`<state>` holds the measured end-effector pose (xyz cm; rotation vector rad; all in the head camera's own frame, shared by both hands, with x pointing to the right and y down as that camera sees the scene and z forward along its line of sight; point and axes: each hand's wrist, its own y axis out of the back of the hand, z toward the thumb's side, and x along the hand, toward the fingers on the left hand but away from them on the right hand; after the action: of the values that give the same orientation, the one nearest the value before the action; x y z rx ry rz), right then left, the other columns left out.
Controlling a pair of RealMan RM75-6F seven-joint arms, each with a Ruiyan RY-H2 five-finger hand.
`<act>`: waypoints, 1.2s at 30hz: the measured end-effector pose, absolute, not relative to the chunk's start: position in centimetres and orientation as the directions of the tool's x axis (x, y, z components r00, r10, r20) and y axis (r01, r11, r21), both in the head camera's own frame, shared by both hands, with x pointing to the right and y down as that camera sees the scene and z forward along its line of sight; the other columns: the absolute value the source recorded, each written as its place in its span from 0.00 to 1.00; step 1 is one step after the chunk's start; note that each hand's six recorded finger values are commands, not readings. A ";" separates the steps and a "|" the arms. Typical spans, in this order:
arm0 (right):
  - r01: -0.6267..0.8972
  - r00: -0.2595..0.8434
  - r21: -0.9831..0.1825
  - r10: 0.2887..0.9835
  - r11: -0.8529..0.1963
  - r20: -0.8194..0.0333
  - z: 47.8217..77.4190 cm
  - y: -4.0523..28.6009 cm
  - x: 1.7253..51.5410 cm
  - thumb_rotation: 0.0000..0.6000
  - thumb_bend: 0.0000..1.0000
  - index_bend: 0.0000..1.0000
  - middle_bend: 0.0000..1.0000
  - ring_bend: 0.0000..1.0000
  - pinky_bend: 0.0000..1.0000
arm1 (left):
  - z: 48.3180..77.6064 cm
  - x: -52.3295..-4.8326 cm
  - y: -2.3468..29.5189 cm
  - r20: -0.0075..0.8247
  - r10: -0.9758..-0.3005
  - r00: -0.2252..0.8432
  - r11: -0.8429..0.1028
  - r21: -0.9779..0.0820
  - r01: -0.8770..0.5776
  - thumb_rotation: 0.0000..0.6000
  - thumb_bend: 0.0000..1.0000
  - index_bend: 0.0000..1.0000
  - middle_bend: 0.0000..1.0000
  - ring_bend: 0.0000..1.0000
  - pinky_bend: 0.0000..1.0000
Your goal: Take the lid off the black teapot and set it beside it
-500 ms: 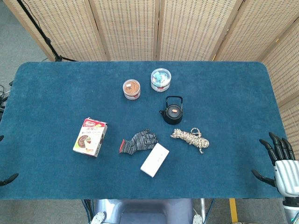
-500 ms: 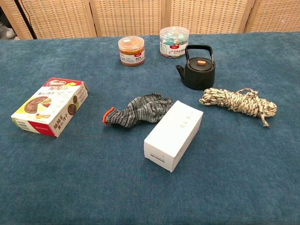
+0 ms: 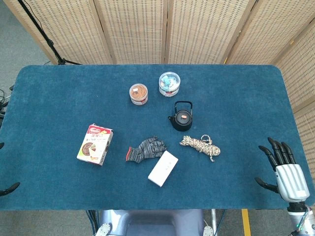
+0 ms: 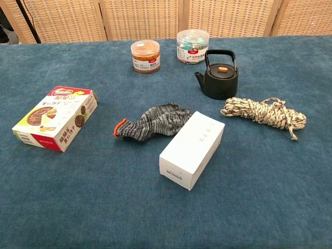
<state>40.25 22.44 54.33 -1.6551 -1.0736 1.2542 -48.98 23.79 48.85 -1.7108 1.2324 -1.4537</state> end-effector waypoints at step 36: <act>0.268 0.202 -0.778 0.822 -0.569 -0.532 64.8 2.0 16.3 1.00 0.17 0.45 0.00 0.00 0.00 | 50.9 -48.7 22.3 0.469 -0.880 -0.080 -0.441 -0.867 -0.232 1.00 0.00 0.00 0.00 0.00 0.00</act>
<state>16.28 1.96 64.81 -1.9523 -1.0106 1.3671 -48.68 22.30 50.91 -1.6595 1.2060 -1.5604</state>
